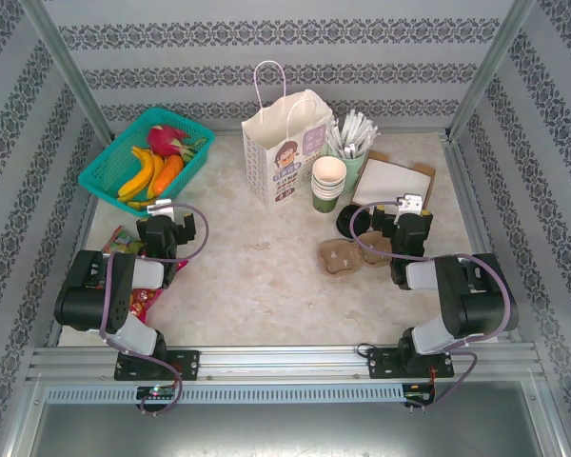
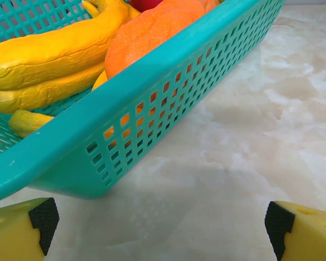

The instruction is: Pack the takeout coffee

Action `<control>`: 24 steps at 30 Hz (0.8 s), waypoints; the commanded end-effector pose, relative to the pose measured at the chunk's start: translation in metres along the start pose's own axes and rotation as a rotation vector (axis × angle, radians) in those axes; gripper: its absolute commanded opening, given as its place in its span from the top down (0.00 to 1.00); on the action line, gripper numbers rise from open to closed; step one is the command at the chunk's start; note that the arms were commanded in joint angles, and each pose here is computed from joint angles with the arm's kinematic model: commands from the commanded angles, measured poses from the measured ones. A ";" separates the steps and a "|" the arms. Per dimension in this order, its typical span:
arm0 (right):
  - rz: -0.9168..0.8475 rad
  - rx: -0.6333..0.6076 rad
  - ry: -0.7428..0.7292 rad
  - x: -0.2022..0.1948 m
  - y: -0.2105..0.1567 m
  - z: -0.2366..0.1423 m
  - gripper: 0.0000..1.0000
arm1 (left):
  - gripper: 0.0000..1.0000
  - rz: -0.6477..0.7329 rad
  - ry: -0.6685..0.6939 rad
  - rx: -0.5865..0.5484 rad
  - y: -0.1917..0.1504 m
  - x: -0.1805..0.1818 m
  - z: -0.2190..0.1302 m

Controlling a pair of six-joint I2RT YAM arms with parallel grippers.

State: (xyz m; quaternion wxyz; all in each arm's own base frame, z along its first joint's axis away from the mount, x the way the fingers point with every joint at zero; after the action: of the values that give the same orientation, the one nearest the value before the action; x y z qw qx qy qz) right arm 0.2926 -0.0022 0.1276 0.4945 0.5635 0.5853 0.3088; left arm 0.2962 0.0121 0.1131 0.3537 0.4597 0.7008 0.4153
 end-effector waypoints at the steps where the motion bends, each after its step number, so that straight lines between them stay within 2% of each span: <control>1: 0.017 -0.020 -0.013 -0.001 0.002 -0.002 0.02 | 0.01 -0.020 -0.019 -0.054 0.010 -0.005 0.000; 24: 0.015 -0.023 0.001 -0.001 0.002 -0.002 0.02 | 0.00 -0.021 -0.019 -0.057 0.011 -0.005 -0.001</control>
State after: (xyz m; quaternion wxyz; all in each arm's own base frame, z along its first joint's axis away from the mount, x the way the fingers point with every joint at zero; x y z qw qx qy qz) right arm 0.2926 -0.0022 0.1276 0.4943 0.5636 0.5853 0.3090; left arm 0.2962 0.0121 0.1131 0.3537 0.4597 0.7008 0.4153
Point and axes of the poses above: each hand's point on the last joint's axis, 136 mm out from that joint toward the fingers, its own z axis out along the fingers, its own x axis along the line the jaws close on, y = z × x, the point moved 10 cm from there along -z, back along the fingers, and after that the axes turned 12 degrees about -z, right-handed, at the moved point
